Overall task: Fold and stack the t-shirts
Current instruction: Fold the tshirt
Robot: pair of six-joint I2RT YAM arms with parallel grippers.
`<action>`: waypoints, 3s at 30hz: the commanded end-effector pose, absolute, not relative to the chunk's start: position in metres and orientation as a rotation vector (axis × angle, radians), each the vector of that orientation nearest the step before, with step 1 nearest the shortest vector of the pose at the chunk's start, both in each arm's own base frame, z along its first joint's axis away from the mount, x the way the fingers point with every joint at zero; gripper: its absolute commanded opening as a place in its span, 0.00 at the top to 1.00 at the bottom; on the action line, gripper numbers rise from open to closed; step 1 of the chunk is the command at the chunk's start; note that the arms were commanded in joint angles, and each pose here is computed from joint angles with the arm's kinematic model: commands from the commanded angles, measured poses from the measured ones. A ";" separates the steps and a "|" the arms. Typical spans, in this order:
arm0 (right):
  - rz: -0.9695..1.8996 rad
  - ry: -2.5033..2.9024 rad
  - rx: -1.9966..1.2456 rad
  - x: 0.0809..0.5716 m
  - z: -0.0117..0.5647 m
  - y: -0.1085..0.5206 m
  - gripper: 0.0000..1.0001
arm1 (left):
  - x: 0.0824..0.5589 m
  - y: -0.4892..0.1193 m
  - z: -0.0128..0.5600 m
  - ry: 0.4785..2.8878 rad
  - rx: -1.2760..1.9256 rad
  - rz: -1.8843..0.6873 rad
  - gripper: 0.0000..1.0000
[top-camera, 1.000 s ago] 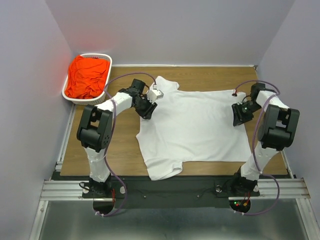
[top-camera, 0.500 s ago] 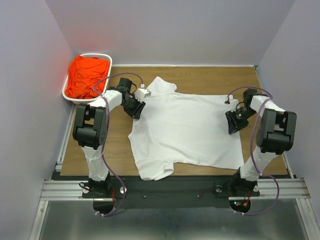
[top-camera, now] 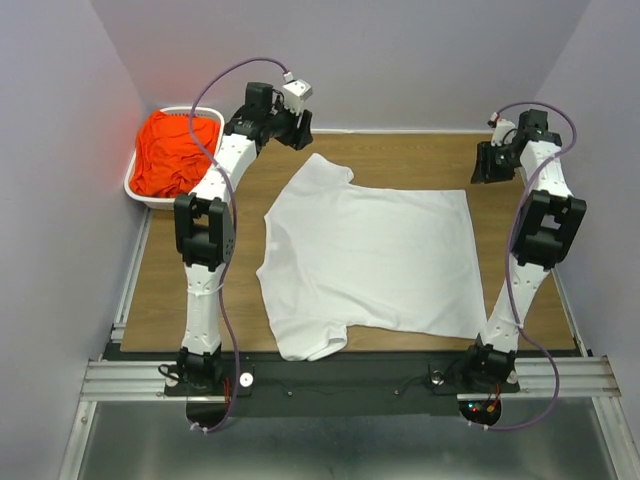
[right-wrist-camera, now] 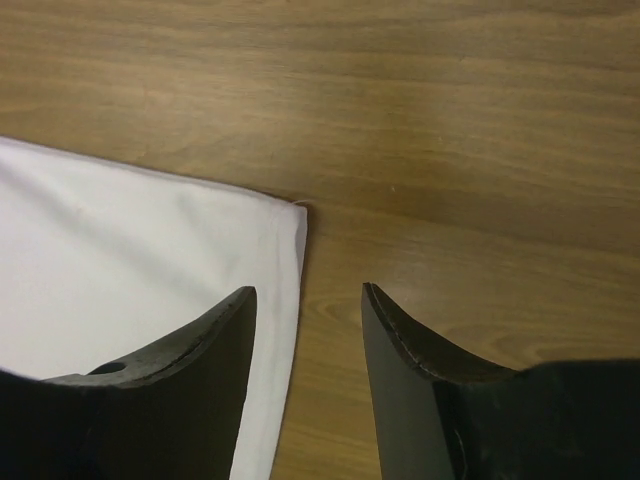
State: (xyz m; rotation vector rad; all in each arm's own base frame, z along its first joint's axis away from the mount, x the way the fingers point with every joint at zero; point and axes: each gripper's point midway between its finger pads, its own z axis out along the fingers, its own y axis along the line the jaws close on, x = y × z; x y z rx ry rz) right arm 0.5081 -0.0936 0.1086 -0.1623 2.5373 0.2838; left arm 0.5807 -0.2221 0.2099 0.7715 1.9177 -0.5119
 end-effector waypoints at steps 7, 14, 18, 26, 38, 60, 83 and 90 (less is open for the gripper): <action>0.312 2.504 0.088 0.554 0.079 -0.104 0.50 | 0.642 -0.237 0.183 1.862 0.535 -0.556 0.33; 0.382 2.518 0.108 0.554 0.060 -0.095 0.50 | 0.652 -0.248 0.139 1.897 0.545 -0.568 0.33; 0.388 2.534 0.106 0.551 0.051 -0.094 0.49 | 0.652 -0.255 0.126 1.906 0.555 -0.576 0.33; 0.436 2.541 0.113 0.552 0.041 -0.086 0.47 | 0.656 -0.263 0.098 1.926 0.564 -0.584 0.33; 0.437 2.566 0.099 0.552 0.030 -0.074 0.47 | 0.650 -0.259 0.064 2.104 0.231 -0.712 0.44; 0.591 2.583 0.083 0.534 0.025 -0.052 0.56 | 0.648 -0.272 0.065 2.084 0.260 -0.755 0.96; 0.482 2.385 0.037 0.580 0.099 -0.066 0.99 | 0.652 -0.237 0.199 1.781 0.470 -0.679 1.00; 0.477 2.378 -0.016 0.569 0.111 -0.063 0.99 | 0.624 -0.236 0.226 1.736 0.587 -0.679 1.00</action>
